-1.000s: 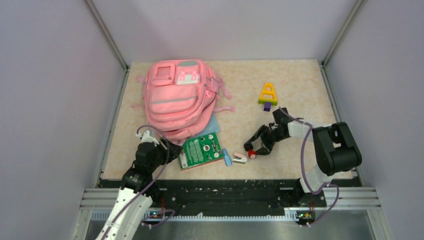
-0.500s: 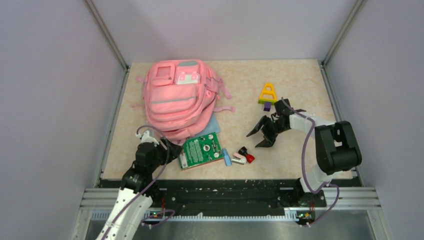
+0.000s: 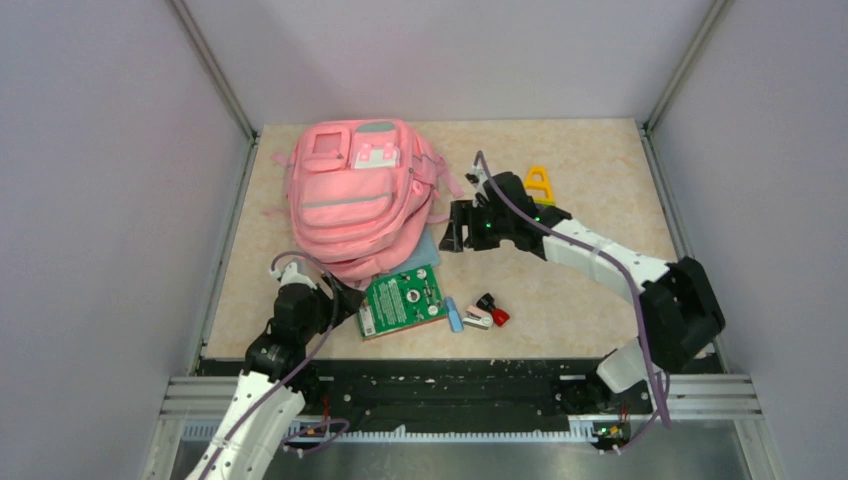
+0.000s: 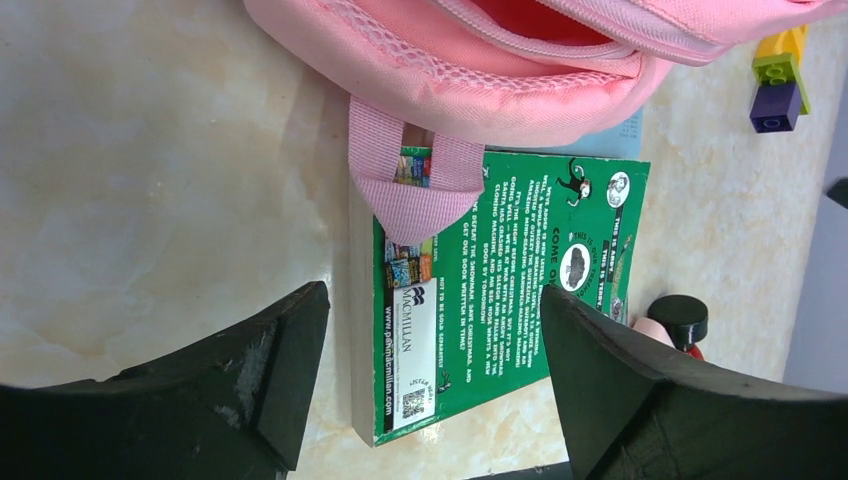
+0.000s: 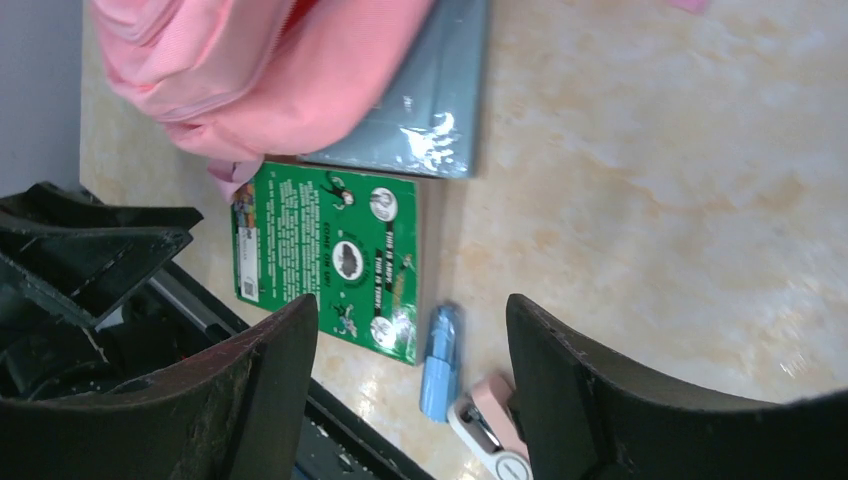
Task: Pack the student bag
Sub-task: Adjust the personal item at the center of the board, then pick up the book from the center of the board.
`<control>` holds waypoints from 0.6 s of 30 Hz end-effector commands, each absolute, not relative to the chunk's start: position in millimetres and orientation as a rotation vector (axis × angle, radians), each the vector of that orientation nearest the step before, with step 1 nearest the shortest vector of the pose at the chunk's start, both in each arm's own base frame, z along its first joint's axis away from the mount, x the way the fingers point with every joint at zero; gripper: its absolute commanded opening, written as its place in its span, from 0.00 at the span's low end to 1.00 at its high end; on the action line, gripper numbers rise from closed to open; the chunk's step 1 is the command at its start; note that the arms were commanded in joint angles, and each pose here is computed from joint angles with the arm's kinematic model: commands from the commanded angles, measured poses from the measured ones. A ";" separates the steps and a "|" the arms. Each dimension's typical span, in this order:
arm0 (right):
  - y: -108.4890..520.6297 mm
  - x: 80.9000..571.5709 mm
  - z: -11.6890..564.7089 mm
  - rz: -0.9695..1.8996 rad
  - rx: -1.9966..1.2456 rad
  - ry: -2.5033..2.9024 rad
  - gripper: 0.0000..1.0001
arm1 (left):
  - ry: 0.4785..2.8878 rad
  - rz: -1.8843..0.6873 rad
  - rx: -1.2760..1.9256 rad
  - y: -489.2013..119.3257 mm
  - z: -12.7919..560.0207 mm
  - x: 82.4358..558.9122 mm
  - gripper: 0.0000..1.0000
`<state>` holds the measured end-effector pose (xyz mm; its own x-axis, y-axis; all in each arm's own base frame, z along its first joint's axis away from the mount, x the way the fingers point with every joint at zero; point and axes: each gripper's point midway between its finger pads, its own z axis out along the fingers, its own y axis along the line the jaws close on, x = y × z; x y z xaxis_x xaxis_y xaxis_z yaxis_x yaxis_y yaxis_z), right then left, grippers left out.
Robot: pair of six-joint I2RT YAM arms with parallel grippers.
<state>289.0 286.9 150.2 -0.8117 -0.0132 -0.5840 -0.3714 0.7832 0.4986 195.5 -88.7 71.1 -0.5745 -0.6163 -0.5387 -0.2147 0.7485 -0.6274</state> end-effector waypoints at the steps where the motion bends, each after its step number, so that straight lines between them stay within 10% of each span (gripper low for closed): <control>1: 329.4 298.7 134.2 0.894 -0.461 2.362 0.67 | 2.116 -0.732 -0.626 -98.3 77.8 203.5 0.81; 18: 381.5 255.9 51.3 1.180 -0.689 2.491 0.59 | 2.291 -0.782 -0.588 -116.1 34.6 195.9 0.68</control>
<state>261.1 357.2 46.4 -0.8689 -0.2501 -0.4272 -0.4744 0.6671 0.5744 194.3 -111.2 38.7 -0.6806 -0.6026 -0.4168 -0.2352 0.7185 -0.6545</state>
